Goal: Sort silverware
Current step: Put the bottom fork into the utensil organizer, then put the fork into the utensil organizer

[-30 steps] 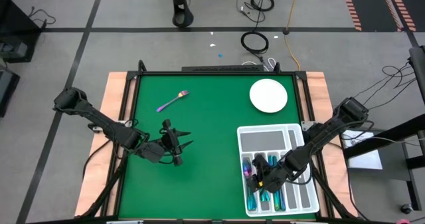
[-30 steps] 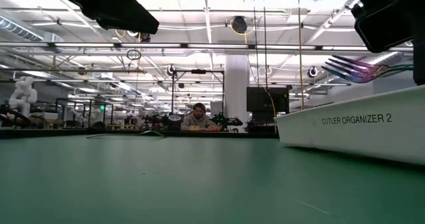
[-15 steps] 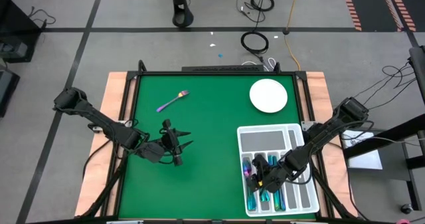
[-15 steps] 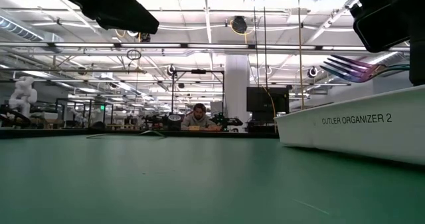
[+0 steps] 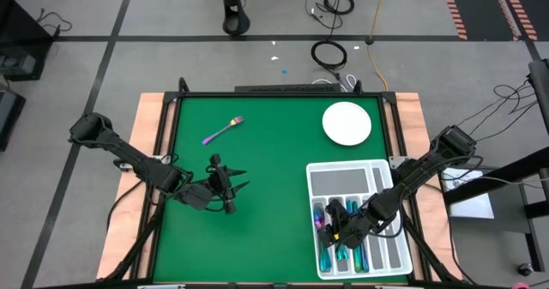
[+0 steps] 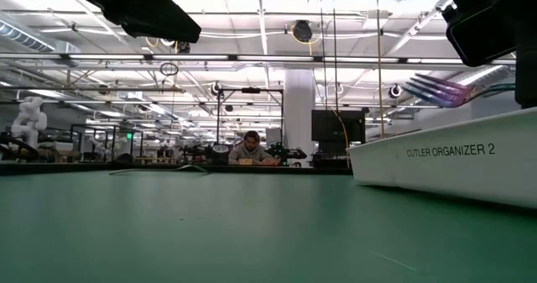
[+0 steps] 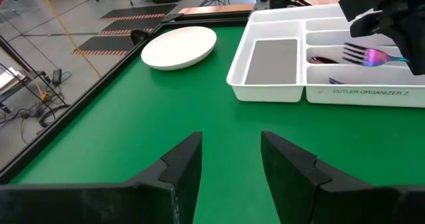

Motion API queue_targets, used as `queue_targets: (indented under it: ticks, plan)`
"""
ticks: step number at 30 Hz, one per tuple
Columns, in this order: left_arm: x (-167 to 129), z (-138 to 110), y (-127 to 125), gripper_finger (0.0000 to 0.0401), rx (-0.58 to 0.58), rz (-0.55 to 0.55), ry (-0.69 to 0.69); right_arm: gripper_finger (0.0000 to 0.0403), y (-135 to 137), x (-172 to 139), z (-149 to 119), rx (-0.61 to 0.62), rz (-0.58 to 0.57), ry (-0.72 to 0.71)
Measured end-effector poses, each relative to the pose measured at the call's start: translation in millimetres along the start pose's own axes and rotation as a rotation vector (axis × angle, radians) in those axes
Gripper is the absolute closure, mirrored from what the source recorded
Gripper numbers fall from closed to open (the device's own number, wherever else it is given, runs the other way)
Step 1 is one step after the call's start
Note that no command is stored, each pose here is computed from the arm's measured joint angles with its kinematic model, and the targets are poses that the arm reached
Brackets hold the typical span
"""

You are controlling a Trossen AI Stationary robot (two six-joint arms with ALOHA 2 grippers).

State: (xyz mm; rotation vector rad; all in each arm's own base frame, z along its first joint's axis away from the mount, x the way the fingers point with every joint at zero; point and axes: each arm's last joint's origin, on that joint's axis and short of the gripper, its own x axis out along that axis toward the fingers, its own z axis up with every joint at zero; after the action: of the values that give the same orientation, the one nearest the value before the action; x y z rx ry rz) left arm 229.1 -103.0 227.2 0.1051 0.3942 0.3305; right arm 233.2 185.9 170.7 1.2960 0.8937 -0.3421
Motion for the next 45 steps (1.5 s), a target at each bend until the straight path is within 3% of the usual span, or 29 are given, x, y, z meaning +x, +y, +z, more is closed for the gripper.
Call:
queue_targets:
  ticks: [15,31,36,45]
  plan:
    - [0,0,0,0.0244,0.000,0.000,0.000,0.0303,0,0,0,0.001,0.001,0.003]
    - [0,0,0,0.0244,0.003,0.001,0.003,0.0304,12,-16,11,-0.067,0.073,-0.005]
    - [0,-8,2,0.0244,0.033,0.017,0.066,0.0304,16,-21,20,-0.189,0.098,-0.067]
    - [16,-23,34,0.0244,0.036,0.086,0.280,0.0305,19,-22,36,-0.571,0.038,-0.355]
